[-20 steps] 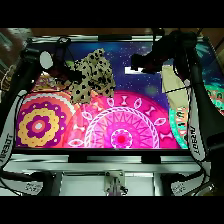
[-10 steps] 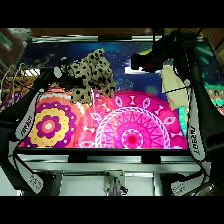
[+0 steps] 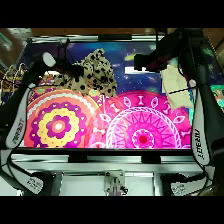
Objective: Fold the shirts.
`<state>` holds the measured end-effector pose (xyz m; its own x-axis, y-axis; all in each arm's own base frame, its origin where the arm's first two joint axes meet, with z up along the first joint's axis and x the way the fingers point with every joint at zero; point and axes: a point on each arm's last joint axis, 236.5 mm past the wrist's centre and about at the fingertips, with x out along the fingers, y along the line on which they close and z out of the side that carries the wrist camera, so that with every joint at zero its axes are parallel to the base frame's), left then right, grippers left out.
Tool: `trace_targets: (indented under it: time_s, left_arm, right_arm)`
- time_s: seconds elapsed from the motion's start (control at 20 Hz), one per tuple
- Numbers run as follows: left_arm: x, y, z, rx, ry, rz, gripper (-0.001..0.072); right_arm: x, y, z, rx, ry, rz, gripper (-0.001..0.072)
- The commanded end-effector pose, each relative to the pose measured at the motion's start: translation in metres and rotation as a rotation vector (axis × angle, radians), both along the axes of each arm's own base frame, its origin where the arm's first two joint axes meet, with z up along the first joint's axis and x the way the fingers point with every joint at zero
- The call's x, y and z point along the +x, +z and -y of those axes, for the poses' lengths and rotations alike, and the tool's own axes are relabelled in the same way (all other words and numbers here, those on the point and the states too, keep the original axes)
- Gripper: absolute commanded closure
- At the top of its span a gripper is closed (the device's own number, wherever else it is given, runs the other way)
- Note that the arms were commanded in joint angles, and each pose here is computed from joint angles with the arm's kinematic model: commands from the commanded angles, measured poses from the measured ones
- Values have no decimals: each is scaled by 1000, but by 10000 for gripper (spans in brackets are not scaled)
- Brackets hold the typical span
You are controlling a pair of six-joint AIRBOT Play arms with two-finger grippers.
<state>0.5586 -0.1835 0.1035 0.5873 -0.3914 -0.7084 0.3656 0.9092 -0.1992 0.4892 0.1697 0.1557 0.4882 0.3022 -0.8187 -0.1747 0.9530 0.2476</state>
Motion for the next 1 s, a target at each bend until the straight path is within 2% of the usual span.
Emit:
trace_targets:
  time_s: [0.0,0.1,0.2,0.35,0.6,0.75,0.95]
  left_arm:
    - [-73,161,18,27,-144,279,663]
    - [-136,216,2,80,-154,335,662]
    - [-193,231,-30,123,-99,268,663]
    - [-250,227,-70,164,-1,152,662]
    - [-285,153,-83,190,36,-49,662]
    - [-293,90,-86,220,31,-140,662]
    - [-291,58,-85,226,30,-164,662]
  right_arm:
    - [-20,58,22,-43,-20,124,124]
    - [-45,105,38,-52,-40,215,124]
    - [-73,132,42,-30,-37,243,124]
    - [-107,112,19,-12,50,106,112]
    - [-119,-14,-38,-43,214,-186,95]
    - [-108,-87,-52,-33,210,-296,95]
    - [-92,-158,-60,-62,205,-394,95]
